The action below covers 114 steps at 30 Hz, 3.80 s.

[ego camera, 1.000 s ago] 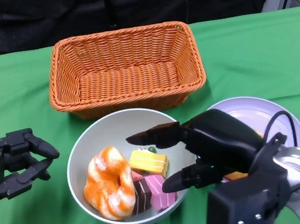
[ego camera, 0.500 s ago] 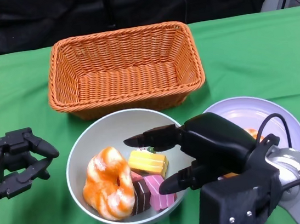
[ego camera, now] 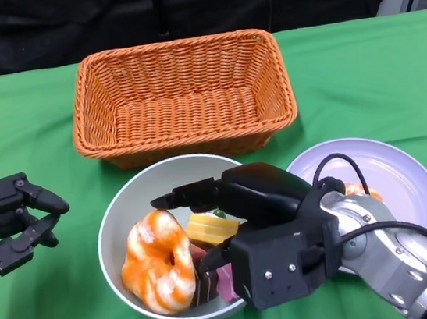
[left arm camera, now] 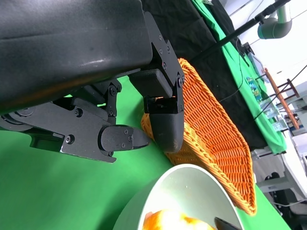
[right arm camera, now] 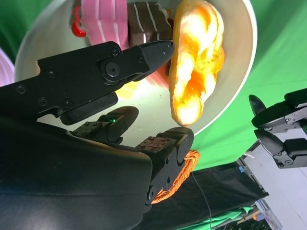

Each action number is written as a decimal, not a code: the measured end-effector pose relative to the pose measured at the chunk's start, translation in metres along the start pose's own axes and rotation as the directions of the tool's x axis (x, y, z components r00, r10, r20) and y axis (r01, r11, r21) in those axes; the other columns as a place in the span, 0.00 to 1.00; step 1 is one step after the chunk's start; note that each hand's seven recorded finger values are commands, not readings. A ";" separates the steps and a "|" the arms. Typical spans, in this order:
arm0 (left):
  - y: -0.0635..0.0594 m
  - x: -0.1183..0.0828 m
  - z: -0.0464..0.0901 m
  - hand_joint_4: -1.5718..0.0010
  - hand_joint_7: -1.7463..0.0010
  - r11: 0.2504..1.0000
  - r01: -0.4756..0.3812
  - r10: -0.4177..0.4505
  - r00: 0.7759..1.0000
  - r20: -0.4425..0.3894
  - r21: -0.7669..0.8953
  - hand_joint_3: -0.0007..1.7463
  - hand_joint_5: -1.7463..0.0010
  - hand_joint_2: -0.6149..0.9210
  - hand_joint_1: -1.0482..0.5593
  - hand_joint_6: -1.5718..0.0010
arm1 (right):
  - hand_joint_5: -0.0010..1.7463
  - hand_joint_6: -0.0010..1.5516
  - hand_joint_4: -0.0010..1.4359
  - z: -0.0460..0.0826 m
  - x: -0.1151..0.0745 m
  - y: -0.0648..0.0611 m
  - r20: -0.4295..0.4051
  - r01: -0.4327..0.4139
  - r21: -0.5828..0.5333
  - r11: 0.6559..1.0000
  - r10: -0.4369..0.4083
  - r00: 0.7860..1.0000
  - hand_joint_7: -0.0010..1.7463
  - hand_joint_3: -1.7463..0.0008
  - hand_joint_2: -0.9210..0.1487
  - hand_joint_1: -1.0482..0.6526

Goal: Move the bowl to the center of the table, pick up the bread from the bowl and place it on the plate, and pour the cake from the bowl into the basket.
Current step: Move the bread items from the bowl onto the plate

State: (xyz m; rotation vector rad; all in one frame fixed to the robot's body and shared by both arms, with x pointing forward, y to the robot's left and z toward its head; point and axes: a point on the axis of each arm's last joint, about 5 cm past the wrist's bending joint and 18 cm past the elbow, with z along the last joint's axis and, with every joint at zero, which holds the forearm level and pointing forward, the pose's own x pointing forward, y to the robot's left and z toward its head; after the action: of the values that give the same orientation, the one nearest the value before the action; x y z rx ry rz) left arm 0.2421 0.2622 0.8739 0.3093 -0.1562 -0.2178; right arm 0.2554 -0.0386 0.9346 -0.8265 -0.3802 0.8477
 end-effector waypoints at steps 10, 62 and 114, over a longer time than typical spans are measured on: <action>0.000 0.000 -0.001 0.45 0.44 1.000 -0.028 0.028 1.000 -0.010 -0.001 0.19 0.25 1.00 0.59 0.47 | 0.00 0.23 0.38 -0.008 0.007 0.007 -0.012 -0.036 0.000 0.999 0.036 0.999 0.00 0.99 0.00 0.24; 0.000 0.000 -0.004 0.59 0.38 0.998 -0.058 0.058 0.997 -0.057 0.003 0.20 0.15 1.00 0.58 0.50 | 0.00 0.21 0.36 -0.005 0.009 0.006 0.022 -0.135 -0.030 0.990 0.135 0.991 0.00 0.98 0.00 0.24; 0.002 0.001 -0.004 0.54 0.38 0.998 -0.060 0.058 0.996 -0.070 -0.029 0.19 0.20 1.00 0.60 0.51 | 0.02 0.39 0.40 -0.019 0.010 0.012 0.166 -0.099 0.011 0.995 0.095 0.982 0.03 0.96 0.00 0.40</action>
State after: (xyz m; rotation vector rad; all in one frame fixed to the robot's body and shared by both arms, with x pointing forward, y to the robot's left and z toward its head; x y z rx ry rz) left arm 0.2443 0.2647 0.8706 0.2801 -0.0936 -0.1507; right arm 0.2671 -0.0353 0.9125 -0.7641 -0.4801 1.0131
